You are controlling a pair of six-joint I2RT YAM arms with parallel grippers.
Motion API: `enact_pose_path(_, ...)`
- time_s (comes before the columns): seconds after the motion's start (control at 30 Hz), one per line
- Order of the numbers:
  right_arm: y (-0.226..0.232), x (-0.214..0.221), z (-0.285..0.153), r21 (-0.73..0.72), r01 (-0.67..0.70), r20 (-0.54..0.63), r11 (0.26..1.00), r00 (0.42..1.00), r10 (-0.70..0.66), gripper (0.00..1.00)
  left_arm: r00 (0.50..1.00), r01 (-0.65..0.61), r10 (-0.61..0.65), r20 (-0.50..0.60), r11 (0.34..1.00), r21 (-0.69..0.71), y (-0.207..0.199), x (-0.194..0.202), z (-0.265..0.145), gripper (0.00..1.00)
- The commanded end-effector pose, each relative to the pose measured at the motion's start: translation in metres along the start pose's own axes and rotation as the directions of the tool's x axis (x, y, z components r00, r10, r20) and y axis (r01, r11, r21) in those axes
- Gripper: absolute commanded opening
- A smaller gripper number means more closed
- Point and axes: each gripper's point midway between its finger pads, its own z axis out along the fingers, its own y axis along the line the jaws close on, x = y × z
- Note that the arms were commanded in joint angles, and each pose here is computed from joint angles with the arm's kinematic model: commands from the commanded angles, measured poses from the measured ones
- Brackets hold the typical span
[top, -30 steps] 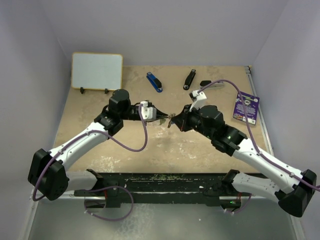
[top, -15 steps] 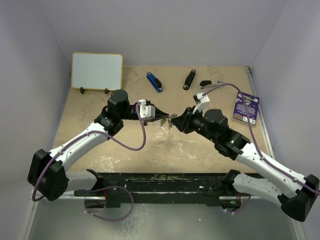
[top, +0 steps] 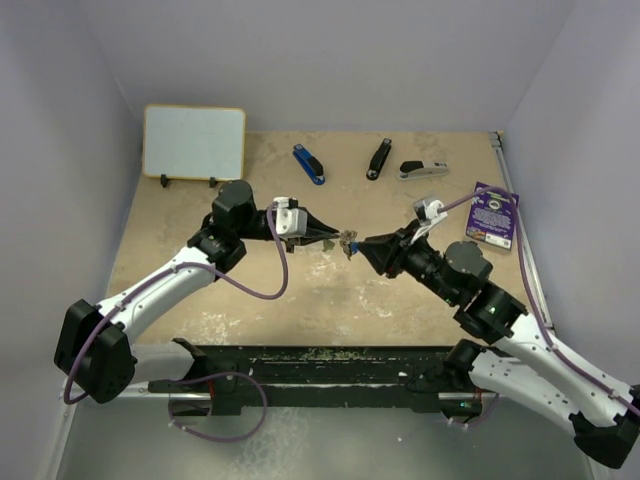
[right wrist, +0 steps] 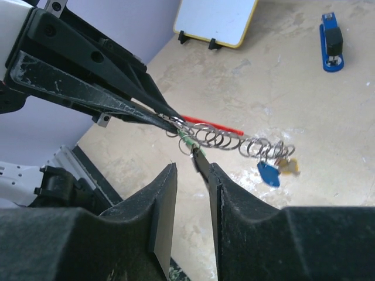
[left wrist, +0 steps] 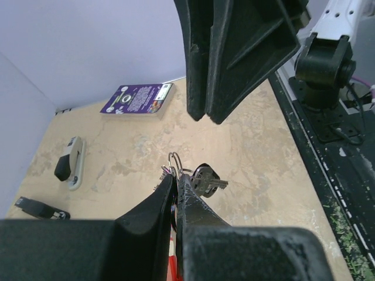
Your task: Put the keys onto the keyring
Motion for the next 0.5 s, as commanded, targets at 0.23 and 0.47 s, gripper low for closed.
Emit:
enact_pose_path(0.23,0.023,-0.045,0.017,-0.110,0.156,0.243,0.982,0.962,-0.125,0.38,0.984,0.112,-0.124,0.124,0.989,0.100,-0.016,-0.040,0.002,0.04)
enact_pose_path(0.47,0.030,-0.052,0.012,-0.150,0.145,0.296,0.978,0.950,-0.096,0.37,0.982,0.118,-0.131,0.138,0.988,0.103,-0.016,-0.043,0.002,0.03)
